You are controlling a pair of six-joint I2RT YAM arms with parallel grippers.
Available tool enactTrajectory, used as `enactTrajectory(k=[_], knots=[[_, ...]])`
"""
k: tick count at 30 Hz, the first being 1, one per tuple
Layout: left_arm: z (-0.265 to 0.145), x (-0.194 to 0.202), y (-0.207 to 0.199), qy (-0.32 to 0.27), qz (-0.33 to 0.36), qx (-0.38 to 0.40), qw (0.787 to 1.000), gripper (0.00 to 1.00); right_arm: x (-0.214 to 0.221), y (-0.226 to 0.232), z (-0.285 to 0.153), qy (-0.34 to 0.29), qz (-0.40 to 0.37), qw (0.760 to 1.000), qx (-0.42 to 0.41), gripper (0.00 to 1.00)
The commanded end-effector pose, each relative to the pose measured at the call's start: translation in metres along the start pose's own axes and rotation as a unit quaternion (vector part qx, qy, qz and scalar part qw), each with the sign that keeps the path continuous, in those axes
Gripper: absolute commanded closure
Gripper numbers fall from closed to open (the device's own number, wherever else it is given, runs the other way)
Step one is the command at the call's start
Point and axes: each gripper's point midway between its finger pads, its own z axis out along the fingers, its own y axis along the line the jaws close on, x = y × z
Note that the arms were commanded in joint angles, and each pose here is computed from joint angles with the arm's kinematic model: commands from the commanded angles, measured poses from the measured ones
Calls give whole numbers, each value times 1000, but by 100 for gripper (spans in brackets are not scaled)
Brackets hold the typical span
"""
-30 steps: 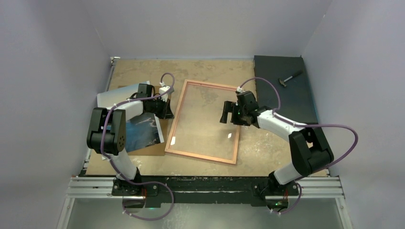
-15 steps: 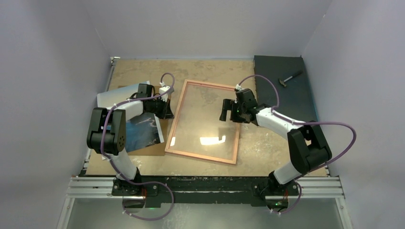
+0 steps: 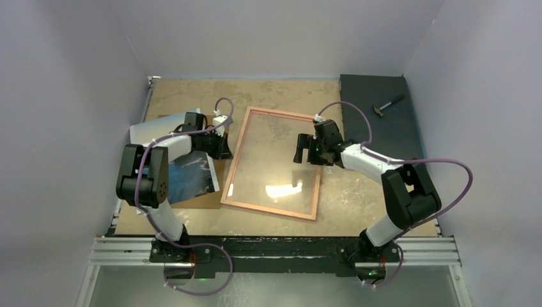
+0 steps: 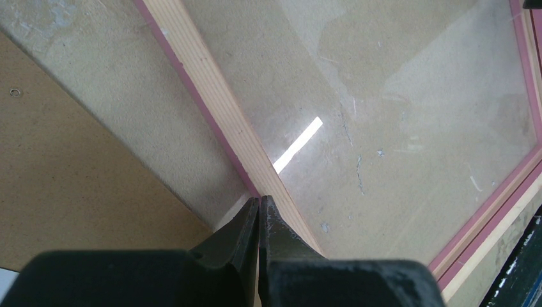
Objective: Put the photo into the frame
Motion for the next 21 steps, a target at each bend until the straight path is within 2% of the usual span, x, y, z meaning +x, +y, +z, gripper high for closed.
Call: enactTrajectory(k=[1, 15, 21], knots=[[2, 53, 2, 76, -27, -10, 997, 100, -4, -7, 4, -6, -7, 1000, 18, 1], [2, 53, 3, 75, -30, -9, 997, 100, 1, -19, 17, 2, -13, 999, 45, 1], [-2, 49, 1, 71, -32, -5, 997, 100, -53, 5, 1, -47, -19, 998, 21, 1]])
